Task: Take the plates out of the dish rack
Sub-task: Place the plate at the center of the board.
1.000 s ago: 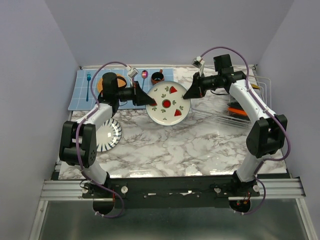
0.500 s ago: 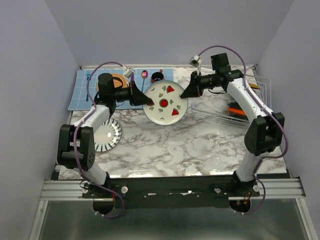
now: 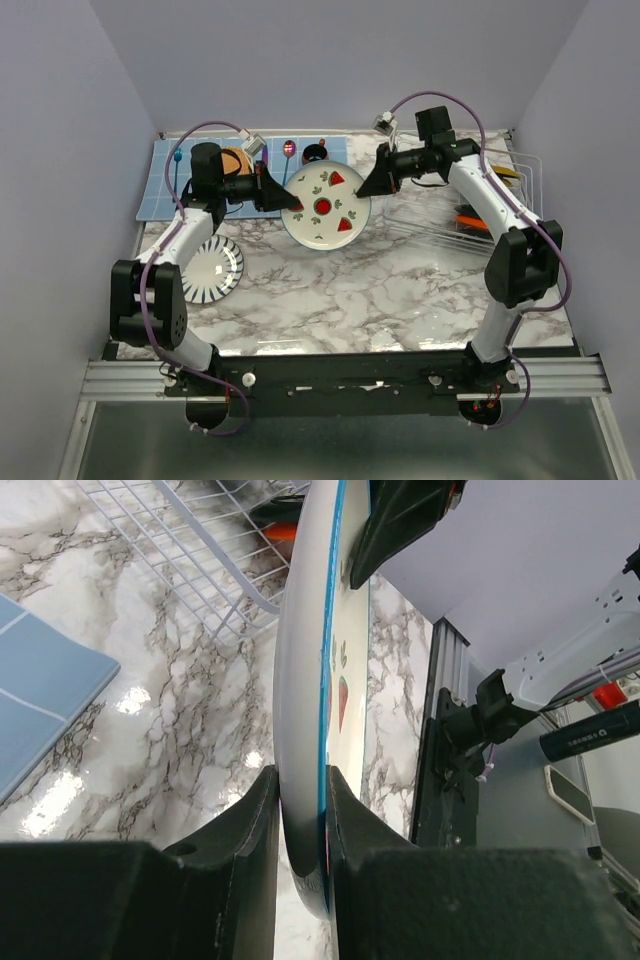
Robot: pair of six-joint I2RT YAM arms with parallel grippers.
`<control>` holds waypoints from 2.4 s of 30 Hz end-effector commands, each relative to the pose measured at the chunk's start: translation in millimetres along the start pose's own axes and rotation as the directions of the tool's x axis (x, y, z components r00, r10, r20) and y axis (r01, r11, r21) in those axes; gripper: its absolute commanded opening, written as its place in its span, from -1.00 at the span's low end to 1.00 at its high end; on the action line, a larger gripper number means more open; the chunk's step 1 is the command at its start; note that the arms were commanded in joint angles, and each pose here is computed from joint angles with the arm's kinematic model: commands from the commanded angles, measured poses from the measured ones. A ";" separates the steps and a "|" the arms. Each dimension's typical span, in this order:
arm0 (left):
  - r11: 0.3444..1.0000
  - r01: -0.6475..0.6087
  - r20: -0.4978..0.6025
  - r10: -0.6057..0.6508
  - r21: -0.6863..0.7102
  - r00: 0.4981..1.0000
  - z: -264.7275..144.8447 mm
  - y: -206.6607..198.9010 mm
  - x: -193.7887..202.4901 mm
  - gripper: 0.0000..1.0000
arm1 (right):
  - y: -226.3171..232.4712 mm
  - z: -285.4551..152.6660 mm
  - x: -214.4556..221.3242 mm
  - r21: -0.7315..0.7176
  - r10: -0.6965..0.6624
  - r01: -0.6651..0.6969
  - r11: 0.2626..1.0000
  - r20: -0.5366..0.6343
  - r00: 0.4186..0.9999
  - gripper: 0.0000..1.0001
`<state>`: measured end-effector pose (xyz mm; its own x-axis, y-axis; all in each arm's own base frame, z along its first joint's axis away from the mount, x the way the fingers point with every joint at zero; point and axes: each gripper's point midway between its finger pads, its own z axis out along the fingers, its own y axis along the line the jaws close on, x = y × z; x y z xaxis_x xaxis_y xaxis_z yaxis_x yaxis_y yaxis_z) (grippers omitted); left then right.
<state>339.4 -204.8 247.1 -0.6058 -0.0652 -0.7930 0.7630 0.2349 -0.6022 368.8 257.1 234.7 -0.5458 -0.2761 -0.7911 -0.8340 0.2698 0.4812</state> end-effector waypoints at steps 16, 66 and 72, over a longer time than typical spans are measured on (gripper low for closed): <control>0.952 -0.284 0.004 0.285 0.114 0.958 -24.0 -53.2 -28.2 -1.00 | -42.7 -1.7 18.6 0.069 0.144 -0.141 0.988 -0.055 0.988 -0.46; 0.960 -0.267 -0.039 0.271 0.082 0.962 -22.1 -28.5 -13.4 -1.00 | -11.8 -19.0 35.3 0.117 0.074 -0.068 0.991 -0.042 0.996 -0.17; 0.972 -0.234 -0.094 0.236 0.035 0.967 -27.6 3.9 -1.6 -1.00 | -4.4 -25.2 33.8 0.136 0.057 -0.052 0.989 -0.035 0.998 -0.17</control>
<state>331.5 -185.4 250.9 -0.4400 0.0582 -0.8961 0.8804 0.2248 -0.4176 355.5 226.8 197.4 -0.6470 -0.2972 -0.7022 -0.7527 0.3961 0.5258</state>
